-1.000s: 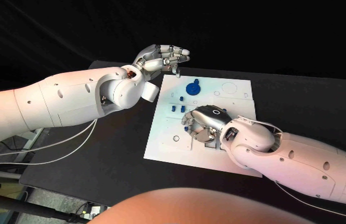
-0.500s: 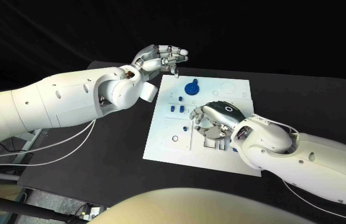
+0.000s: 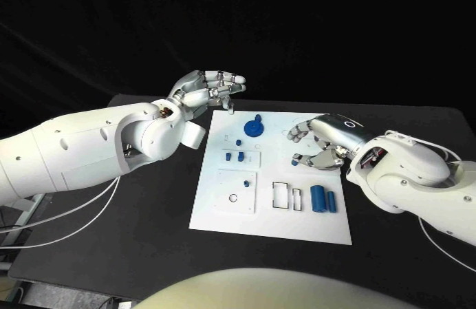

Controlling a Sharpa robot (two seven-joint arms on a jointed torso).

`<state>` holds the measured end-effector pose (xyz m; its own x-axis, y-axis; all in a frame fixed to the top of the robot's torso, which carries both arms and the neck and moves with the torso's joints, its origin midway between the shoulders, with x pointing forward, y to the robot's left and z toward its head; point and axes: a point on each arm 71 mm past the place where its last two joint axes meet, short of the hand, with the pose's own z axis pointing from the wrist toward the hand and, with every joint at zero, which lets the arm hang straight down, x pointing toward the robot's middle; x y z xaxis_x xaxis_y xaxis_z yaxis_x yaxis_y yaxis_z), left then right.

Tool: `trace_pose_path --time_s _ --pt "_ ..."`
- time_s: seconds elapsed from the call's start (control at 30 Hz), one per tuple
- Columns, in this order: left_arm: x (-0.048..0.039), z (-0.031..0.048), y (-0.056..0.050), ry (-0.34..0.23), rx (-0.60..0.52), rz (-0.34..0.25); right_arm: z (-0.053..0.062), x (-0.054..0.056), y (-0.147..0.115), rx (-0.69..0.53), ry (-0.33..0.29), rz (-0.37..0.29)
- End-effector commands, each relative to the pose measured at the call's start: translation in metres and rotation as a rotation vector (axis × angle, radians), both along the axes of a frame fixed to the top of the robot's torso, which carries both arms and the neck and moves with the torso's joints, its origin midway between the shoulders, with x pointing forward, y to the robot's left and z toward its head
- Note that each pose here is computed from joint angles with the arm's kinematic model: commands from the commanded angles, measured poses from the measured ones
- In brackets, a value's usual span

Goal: Assemble the parts on the task board

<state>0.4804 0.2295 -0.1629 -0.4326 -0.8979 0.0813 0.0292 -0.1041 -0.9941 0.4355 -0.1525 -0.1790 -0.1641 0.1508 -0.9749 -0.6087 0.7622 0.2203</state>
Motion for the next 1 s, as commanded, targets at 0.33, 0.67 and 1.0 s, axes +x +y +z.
trace_pose_path --time_s 0.33,0.67,1.0 --pt "-0.0007 0.0011 -0.002 -0.006 -0.010 -0.021 -0.011 0.014 -0.012 -0.148 0.088 -0.018" --pt "-0.0005 0.0011 -0.002 -0.007 -0.010 -0.022 -0.023 0.019 -0.001 -0.163 0.107 -0.010" --pt "-0.0005 0.0010 -0.002 -0.007 -0.010 -0.021 -0.033 0.020 0.004 -0.183 0.139 0.000"
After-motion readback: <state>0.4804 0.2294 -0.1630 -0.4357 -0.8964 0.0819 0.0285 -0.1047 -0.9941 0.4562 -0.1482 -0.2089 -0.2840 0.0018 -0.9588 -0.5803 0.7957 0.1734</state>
